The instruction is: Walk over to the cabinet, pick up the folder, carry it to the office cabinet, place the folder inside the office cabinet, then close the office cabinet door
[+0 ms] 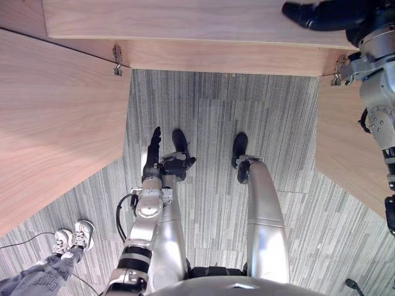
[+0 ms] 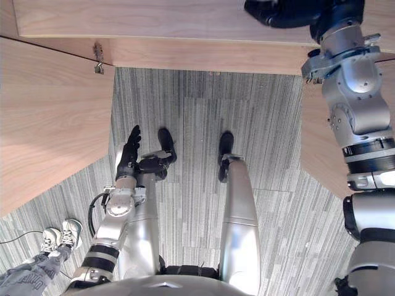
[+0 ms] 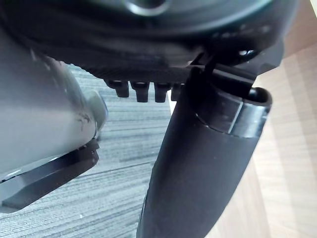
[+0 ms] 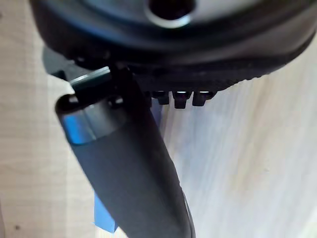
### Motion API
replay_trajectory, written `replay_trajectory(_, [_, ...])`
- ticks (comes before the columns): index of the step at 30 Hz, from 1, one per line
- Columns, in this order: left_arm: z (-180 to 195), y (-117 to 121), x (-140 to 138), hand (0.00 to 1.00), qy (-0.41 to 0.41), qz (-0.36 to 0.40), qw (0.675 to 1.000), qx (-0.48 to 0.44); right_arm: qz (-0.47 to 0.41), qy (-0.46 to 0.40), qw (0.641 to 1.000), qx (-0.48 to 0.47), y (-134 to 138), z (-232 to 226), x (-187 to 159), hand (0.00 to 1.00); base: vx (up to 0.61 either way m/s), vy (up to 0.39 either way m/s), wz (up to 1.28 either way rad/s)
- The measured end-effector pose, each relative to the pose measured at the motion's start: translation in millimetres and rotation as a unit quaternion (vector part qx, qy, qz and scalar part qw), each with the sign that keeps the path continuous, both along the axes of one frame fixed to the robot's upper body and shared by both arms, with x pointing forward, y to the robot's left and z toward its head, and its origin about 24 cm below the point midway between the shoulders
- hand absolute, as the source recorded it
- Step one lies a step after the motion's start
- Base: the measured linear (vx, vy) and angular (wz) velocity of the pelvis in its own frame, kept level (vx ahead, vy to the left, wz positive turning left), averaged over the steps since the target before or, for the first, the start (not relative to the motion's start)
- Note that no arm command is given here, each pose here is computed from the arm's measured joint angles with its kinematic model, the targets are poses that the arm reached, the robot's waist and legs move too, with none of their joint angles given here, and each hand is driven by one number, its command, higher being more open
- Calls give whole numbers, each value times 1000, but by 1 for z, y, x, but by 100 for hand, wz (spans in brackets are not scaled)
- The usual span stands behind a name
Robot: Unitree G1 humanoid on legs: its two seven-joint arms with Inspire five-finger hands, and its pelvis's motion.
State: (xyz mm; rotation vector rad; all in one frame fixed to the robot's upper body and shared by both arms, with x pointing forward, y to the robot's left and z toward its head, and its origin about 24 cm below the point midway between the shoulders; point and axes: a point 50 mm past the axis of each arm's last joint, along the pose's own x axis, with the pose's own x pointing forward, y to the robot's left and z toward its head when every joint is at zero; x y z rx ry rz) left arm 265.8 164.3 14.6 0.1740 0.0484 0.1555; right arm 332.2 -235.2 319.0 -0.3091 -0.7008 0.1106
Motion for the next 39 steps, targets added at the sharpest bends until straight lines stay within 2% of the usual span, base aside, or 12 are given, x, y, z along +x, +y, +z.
replay_trajectory(7, [0,-1,0,100,-2,-16,1000,9,-58,-10,985,-160,6,-4,-3,100,-8,46,-3])
replay_trajectory(10, [2,-1,0,100,-6,-25,1000,16,-63,-9,979,-192,7,-6,-4,100,2,36,-2])
replay_trajectory(15, [2,-2,0,100,-4,-36,999,17,-44,10,981,-187,7,-12,-3,100,7,43,-1])
replay_trajectory(22, [2,-2,0,100,-1,-55,998,21,53,85,985,-137,12,-24,1,100,15,42,-4])
replay_trajectory(27, [4,-7,0,100,-3,-74,997,21,93,122,978,-138,14,-32,-1,100,24,38,-2])
replay_trajectory(39, [3,-10,-4,100,-3,-86,996,20,132,157,965,-160,15,-56,-16,100,26,50,0])
